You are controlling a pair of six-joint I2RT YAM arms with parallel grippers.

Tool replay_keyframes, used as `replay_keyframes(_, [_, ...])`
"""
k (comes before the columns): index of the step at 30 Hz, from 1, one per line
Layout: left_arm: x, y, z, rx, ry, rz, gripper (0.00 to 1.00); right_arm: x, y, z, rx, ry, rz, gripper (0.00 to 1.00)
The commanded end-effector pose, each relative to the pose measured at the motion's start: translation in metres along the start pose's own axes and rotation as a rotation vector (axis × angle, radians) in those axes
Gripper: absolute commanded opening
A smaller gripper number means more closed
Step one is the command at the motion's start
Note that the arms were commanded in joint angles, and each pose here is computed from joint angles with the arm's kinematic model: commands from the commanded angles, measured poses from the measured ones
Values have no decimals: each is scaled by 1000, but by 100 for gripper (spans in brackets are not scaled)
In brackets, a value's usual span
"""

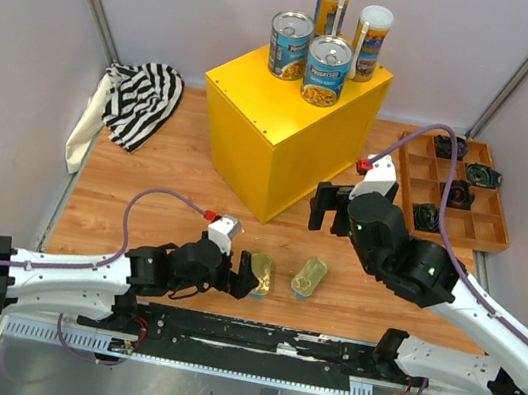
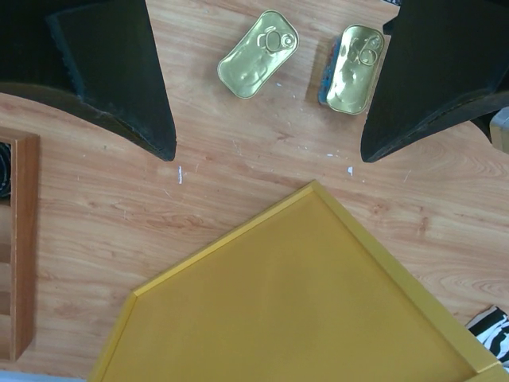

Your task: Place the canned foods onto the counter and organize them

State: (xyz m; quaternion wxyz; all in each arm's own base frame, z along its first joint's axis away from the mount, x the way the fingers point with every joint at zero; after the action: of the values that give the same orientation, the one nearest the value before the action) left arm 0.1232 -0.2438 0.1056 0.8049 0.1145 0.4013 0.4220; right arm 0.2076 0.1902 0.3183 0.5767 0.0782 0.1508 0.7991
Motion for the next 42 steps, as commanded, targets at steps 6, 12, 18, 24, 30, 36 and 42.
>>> replay_keyframes(6, [-24,-15,-11,17,48,-118,99,-5,4,-22,57,-38,-45,100])
replay_keyframes(12, [-28,-22,-24,47,23,-110,99,-3,5,-27,76,-37,-36,100])
replay_keyframes(18, [-7,-31,-39,49,-31,6,99,1,5,-31,86,-40,-23,100])
replay_keyframes(24, [2,-37,-44,-8,-74,61,99,4,4,-33,97,-31,-18,100])
replay_keyframes(30, [3,-41,-39,-112,-98,98,99,7,1,-34,109,-24,-13,100])
replay_keyframes(36, [4,-51,-39,-173,-124,145,99,7,2,-34,115,-18,-13,100])
replay_keyframes(42, [13,-59,-40,-207,-153,230,99,5,4,-32,122,-7,-18,100])
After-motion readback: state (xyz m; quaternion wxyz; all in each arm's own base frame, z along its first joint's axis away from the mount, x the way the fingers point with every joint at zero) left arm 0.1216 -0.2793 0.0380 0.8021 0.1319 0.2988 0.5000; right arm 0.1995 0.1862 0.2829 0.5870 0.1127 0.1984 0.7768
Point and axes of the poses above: each gripper's point midway between its finger pads, its own y axis back along the fingers, its own x axis along the line the jaws close on, z = x × y, the point moved 2 cm from there along y, back along the fingers, and after that the axes turned 9 degrees about y, right-handed, at the moved point
